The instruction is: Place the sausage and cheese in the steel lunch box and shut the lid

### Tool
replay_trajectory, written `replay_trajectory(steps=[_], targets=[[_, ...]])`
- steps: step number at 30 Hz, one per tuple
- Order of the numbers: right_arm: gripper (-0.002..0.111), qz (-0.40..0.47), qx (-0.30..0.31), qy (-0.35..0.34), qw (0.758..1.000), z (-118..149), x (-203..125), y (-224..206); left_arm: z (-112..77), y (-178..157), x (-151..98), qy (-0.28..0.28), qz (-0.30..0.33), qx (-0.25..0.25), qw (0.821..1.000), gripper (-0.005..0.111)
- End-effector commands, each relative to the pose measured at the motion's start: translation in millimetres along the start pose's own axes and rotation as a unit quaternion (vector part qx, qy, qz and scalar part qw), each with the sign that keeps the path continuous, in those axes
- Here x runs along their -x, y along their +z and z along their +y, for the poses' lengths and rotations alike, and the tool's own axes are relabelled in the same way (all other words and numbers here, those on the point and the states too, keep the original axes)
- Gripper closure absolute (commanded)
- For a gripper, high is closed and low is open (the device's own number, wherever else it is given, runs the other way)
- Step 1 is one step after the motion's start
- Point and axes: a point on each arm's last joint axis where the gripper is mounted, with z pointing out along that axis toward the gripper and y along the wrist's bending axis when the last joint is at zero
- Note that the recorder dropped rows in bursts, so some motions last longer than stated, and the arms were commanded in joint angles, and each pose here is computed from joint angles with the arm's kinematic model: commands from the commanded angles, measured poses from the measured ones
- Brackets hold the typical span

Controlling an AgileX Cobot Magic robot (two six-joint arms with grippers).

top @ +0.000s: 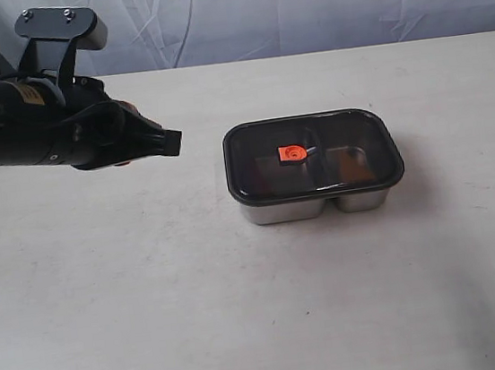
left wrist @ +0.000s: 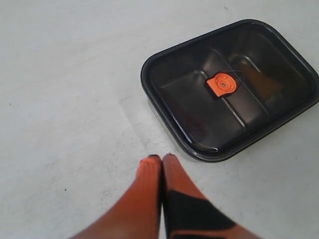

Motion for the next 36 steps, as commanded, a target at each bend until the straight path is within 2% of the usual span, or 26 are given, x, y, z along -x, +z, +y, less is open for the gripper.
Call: replay_trajectory(steps=[1,21,36], targets=[[0.109,-0.009,-0.01,-0.006,1.0,-3.3,-12.6,-0.1,-0.1,-2.0,0.7,0.0,-0.007,0.001,1.0,0.107],[0.109,0.011,-0.014,-0.005,1.0,-12.2,-85.3,15.3,-0.1,-2.0,0.7,0.0,-0.007,0.001,1.0,0.107],[0.109,-0.002,-0.013,-0.003,1.0,-12.2,-84.2,15.9,-0.1,-2.0,0.7,0.0,-0.007,0.001,1.0,0.107]])
